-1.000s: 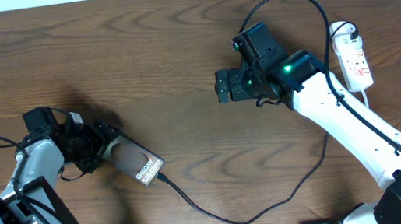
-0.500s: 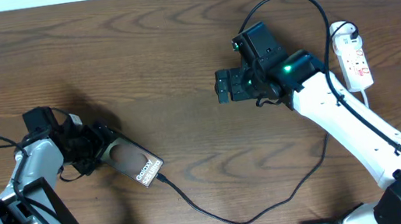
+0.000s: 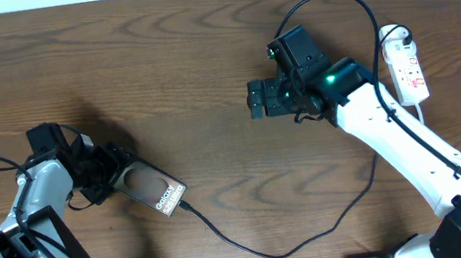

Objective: Plug charger to phone and switch on socket

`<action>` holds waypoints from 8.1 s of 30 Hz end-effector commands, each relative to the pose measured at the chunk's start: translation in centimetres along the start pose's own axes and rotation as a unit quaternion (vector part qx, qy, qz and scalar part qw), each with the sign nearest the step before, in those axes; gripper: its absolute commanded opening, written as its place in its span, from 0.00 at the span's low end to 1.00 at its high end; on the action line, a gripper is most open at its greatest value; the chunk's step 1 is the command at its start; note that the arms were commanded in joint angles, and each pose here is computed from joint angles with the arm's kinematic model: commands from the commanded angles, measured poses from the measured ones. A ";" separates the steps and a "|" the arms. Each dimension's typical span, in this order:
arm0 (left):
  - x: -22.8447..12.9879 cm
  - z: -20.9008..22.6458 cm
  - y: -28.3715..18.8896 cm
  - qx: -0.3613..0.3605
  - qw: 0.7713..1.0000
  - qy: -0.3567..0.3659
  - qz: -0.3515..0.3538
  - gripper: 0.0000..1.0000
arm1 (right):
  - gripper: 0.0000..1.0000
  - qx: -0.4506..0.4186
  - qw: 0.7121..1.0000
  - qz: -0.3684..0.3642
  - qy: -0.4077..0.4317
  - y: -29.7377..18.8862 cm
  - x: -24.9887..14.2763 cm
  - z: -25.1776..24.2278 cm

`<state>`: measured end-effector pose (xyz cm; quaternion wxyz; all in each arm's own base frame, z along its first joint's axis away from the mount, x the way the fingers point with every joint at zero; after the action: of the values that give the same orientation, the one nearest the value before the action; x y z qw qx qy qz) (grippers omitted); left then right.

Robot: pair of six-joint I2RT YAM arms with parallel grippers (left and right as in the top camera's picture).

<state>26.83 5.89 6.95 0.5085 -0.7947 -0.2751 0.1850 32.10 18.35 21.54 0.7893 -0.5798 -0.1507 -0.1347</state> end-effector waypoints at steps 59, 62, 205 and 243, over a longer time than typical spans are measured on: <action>-3.3 5.3 2.5 0.153 0.984 -0.069 0.062 0.82 | 0.99 -0.003 1.000 -0.005 -0.014 -0.1 0.1 0.2; -2.3 4.8 2.1 0.147 0.986 -0.053 0.050 0.82 | 0.99 -0.003 1.000 -0.004 -0.014 -0.1 0.1 0.2; -4.5 -13.2 -17.0 -0.209 0.894 0.364 -0.156 0.82 | 0.99 0.058 0.988 0.047 0.134 7.2 4.5 -31.8; -4.5 -13.2 -17.0 -0.209 0.894 0.364 -0.156 0.83 | 0.99 0.004 0.982 -0.015 0.187 -17.5 10.1 -25.8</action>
<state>26.63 -0.49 27.57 0.4207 -0.8425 -0.2295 -0.2462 37.61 -14.89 29.42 0.7522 -0.6156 0.0444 -0.2307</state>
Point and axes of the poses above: each gripper's point midway between its finger pads, its own y axis out along the fingers, its own z axis along the line the jaws close on, x = y × z, the point moved 7 cm from there along -y, back along the fingers, and after that the axes turned 1 degree about y, right-handed, at the moved point
